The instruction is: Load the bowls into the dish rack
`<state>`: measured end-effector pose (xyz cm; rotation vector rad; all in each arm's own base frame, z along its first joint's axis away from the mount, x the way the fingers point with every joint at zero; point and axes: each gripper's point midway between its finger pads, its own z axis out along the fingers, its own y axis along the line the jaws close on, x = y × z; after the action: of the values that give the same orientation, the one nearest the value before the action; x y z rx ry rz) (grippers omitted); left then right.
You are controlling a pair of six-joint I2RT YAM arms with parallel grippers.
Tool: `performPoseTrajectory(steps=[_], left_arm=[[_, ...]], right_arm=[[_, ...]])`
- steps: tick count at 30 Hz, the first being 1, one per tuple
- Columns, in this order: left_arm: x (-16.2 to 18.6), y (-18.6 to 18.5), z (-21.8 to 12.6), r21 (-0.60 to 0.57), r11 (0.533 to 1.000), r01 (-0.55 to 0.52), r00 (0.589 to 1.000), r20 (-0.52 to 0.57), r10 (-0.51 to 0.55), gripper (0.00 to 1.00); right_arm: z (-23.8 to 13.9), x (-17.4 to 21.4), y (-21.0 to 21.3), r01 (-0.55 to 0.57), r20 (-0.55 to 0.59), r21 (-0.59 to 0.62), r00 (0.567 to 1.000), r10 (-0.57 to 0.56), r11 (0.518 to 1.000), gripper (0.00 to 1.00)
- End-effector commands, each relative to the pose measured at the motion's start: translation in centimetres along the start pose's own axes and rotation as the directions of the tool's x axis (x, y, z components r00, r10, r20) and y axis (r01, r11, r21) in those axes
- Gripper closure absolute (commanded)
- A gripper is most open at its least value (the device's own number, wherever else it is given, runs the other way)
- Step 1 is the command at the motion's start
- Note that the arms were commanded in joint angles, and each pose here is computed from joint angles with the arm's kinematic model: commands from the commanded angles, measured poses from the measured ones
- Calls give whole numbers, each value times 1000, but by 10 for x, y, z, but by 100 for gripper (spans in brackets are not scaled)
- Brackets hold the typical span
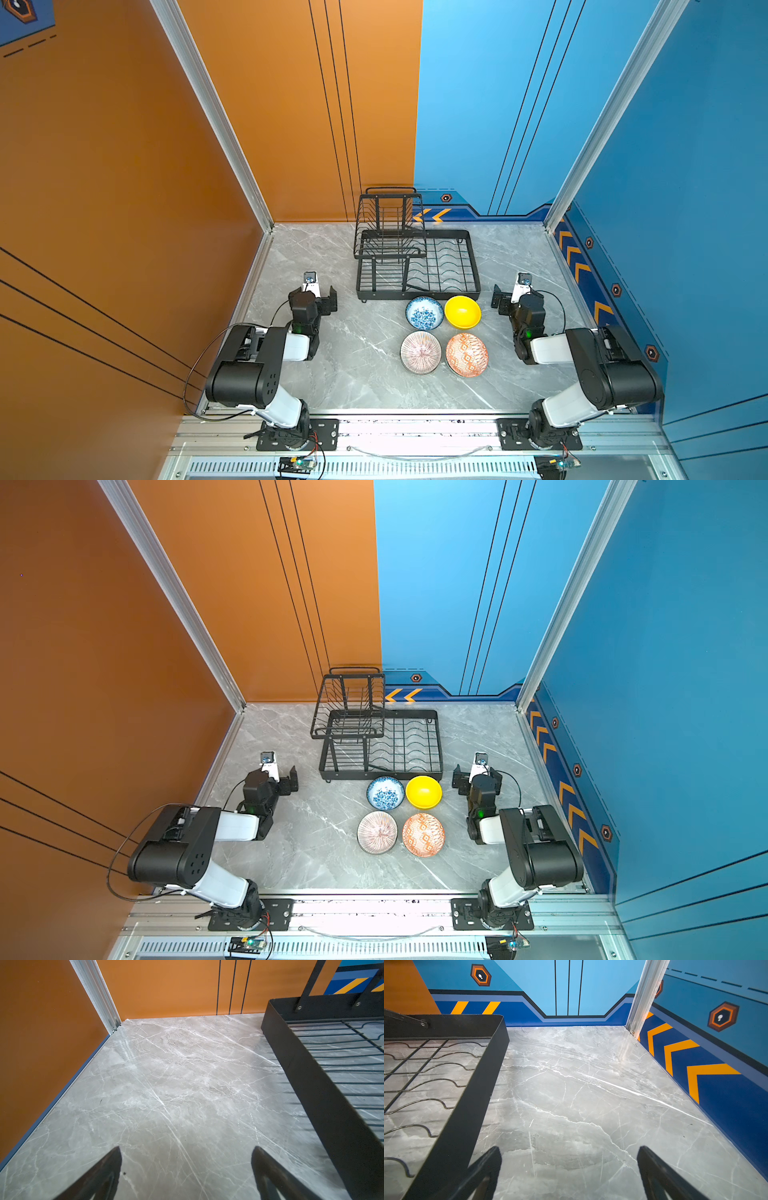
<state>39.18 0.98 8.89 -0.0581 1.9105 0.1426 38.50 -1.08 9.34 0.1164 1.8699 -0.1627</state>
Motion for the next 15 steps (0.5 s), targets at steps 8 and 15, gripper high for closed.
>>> performPoseTrajectory(steps=[8,15], left_arm=[[-3,0,3,12,1000,-7,1000,1,7,2],[-13,6,-4,-61,998,-20,1000,21,21,2]], right_arm=[[10,-2,-2,-49,-41,-52,998,47,997,0],[-8,-14,-6,-45,39,-30,998,46,999,0]])
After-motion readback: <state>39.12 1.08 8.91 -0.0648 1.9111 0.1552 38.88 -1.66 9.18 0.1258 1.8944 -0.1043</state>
